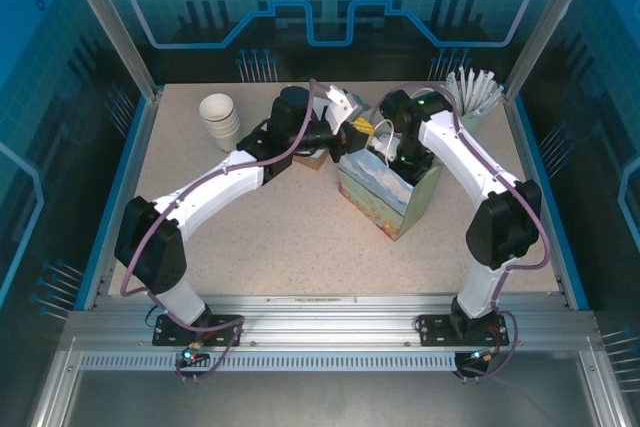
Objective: Pack the takeout coffee
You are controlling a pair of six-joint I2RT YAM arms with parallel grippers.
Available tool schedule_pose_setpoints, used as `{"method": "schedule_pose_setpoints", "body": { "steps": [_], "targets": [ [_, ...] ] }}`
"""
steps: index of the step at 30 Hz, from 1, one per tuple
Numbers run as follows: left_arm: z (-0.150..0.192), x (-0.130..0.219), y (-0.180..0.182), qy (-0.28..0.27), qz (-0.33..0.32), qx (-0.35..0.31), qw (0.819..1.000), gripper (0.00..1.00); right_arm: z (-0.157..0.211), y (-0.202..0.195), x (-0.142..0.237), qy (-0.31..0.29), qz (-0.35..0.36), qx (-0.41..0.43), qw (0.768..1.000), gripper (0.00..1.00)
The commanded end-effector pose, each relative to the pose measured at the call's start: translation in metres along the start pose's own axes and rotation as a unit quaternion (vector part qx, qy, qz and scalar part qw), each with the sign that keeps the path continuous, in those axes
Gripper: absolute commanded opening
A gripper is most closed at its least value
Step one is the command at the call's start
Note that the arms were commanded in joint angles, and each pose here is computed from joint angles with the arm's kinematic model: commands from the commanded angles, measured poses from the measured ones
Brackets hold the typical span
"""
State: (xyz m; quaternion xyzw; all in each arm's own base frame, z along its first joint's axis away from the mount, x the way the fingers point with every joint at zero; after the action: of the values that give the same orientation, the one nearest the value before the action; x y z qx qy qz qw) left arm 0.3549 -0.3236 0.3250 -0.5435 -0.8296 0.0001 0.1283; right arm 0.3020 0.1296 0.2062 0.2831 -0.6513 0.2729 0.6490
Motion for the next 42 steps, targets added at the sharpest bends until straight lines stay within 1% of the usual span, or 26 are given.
{"method": "schedule_pose_setpoints", "body": {
  "steps": [1, 3, 8, 14, 25, 31, 42],
  "targets": [
    [-0.012, 0.011, -0.002, -0.018, -0.008, -0.008, 1.000, 0.24, 0.004, 0.007, 0.008, -0.012, 0.000, 0.018, 1.000, 0.40],
    [-0.013, 0.013, -0.001, -0.017, -0.012, -0.007, 1.000, 0.27, 0.004, 0.007, 0.009, -0.014, 0.001, 0.018, 1.000, 0.40],
    [-0.013, 0.017, -0.001, -0.016, -0.023, -0.006, 1.000, 0.39, 0.003, 0.007, 0.012, -0.020, 0.002, 0.019, 1.000, 0.40],
    [-0.013, 0.025, -0.001, -0.016, -0.043, -0.008, 0.999, 0.50, 0.003, 0.008, 0.013, -0.024, 0.004, 0.021, 0.999, 0.39],
    [-0.013, 0.046, 0.004, -0.009, -0.095, 0.007, 0.995, 0.64, 0.004, 0.008, 0.014, -0.029, 0.006, 0.021, 0.999, 0.39],
    [-0.014, 0.058, 0.004, -0.011, -0.110, 0.024, 0.994, 0.68, 0.004, 0.008, 0.013, -0.029, 0.007, 0.021, 0.999, 0.39],
    [-0.012, 0.070, 0.010, -0.004, -0.134, 0.057, 0.989, 0.70, 0.003, 0.006, 0.014, -0.030, 0.012, 0.019, 0.999, 0.39]
  ]
}}
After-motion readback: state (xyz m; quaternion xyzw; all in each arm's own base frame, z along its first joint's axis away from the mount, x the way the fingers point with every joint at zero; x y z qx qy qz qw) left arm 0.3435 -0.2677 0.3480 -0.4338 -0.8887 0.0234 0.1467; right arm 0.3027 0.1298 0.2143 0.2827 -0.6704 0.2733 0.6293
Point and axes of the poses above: each hand's point on the last joint's axis, 136 mm out from that joint toward the fingers, its own x axis back along the fingers, its own y axis along the line the jaws close on, z = x × y, the point moved 4 cm from there along x, back along the fingers, and after that the axes turned 4 degrees about x, right-handed, at the moved point
